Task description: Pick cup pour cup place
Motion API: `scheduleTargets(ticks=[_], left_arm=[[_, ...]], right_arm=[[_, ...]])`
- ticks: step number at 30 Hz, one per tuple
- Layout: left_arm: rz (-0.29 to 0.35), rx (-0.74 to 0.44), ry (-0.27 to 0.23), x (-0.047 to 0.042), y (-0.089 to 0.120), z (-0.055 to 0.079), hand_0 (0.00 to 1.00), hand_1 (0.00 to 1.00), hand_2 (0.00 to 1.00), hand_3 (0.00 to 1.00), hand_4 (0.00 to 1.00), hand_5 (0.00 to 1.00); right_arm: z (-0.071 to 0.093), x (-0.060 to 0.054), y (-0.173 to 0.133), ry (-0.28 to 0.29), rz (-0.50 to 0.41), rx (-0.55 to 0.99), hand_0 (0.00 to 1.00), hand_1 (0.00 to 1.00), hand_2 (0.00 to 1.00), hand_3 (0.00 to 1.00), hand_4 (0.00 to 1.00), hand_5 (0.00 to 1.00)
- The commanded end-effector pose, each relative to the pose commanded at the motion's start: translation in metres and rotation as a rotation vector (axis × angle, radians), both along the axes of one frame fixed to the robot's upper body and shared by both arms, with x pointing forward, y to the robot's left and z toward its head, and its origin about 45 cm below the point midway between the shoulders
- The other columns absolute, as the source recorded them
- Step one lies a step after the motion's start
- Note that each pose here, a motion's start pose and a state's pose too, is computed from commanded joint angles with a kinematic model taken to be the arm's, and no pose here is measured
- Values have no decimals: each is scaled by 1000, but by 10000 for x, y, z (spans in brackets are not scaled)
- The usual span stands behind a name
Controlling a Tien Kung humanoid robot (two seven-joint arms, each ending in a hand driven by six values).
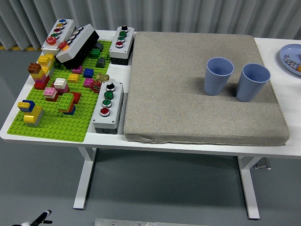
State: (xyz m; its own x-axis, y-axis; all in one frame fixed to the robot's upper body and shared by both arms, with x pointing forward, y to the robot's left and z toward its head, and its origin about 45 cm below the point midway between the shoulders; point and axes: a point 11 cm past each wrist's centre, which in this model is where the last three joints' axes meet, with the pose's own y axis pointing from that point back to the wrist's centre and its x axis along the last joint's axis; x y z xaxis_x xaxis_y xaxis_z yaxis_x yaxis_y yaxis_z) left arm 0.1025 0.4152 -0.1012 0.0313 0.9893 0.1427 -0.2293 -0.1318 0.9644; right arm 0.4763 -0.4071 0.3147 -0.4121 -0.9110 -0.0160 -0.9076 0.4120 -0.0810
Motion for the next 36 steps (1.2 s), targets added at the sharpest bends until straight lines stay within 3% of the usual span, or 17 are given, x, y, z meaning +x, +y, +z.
scheduleTargets(ticks=[36], left_arm=[[30, -4, -7, -16, -12, -9, 864, 847, 859, 771, 642, 973]], right_arm=[[-40, -31, -4, 20, 7, -12, 846, 743, 729, 778, 804, 998]])
